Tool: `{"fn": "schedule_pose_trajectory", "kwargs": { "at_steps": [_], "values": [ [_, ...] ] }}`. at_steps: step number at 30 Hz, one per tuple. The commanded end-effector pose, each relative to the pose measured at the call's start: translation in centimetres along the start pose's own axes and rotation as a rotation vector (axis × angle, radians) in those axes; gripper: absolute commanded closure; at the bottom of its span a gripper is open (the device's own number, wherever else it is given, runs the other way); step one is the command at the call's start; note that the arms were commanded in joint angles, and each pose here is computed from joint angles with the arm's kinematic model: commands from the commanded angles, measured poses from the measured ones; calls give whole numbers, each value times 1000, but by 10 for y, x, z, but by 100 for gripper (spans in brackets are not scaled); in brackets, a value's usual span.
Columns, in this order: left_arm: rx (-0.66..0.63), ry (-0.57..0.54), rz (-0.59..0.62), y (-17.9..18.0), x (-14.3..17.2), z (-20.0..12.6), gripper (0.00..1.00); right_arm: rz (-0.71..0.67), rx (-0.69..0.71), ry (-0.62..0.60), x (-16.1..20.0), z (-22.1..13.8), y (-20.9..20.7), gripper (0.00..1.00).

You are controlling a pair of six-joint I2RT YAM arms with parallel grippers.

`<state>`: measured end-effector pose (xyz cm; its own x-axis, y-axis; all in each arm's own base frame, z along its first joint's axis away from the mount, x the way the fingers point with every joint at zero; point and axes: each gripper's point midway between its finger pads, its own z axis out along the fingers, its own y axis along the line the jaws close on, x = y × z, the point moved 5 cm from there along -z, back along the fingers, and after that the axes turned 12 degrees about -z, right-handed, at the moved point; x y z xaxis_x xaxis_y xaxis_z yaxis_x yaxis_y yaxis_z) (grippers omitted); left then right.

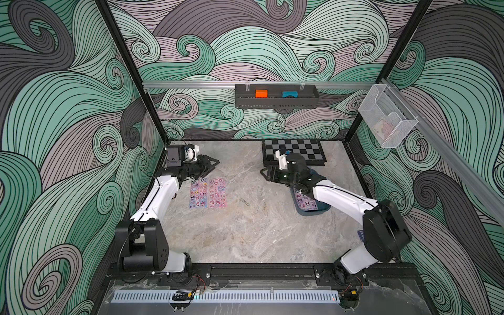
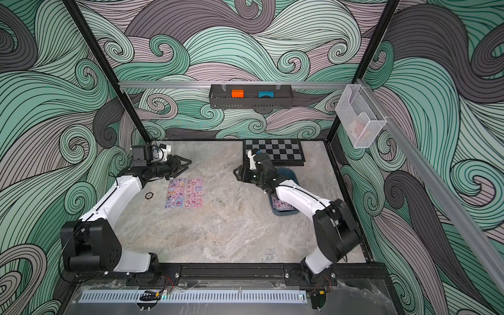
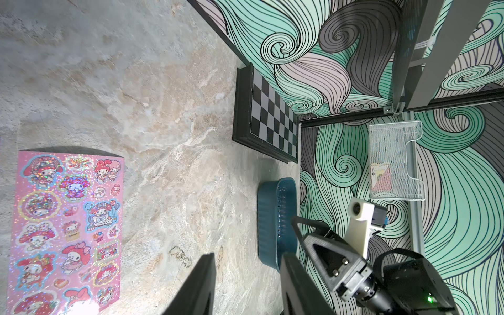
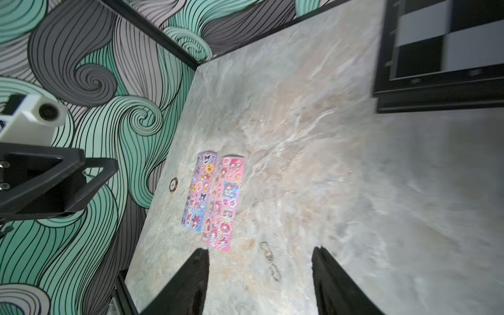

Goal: Take the stickers out of the storage box
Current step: Place the sticker at the center of the board, then pick up the sticker from the storage box.

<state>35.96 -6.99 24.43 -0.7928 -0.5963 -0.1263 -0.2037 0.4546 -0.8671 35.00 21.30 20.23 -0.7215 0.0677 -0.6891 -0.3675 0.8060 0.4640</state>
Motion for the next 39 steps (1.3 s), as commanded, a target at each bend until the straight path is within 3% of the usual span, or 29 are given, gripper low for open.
{"fn": "schedule_pose_trajectory", "kwargs": {
  "at_steps": [1,5,10,19,39],
  "values": [
    [18,5,41,-10,1,4,56,7,57,72,13,-34,-40,33],
    [17,20,67,-16,7,14,56,41,178,86,18,-74,-89,30],
    [-4,88,112,-26,23,38,56,23,243,164,25,-89,-110,28],
    [-44,140,193,-38,38,59,56,-1,297,264,37,-73,-132,21],
    [-47,156,201,-34,34,72,56,-68,425,570,53,-35,-174,15]
  ]
}}
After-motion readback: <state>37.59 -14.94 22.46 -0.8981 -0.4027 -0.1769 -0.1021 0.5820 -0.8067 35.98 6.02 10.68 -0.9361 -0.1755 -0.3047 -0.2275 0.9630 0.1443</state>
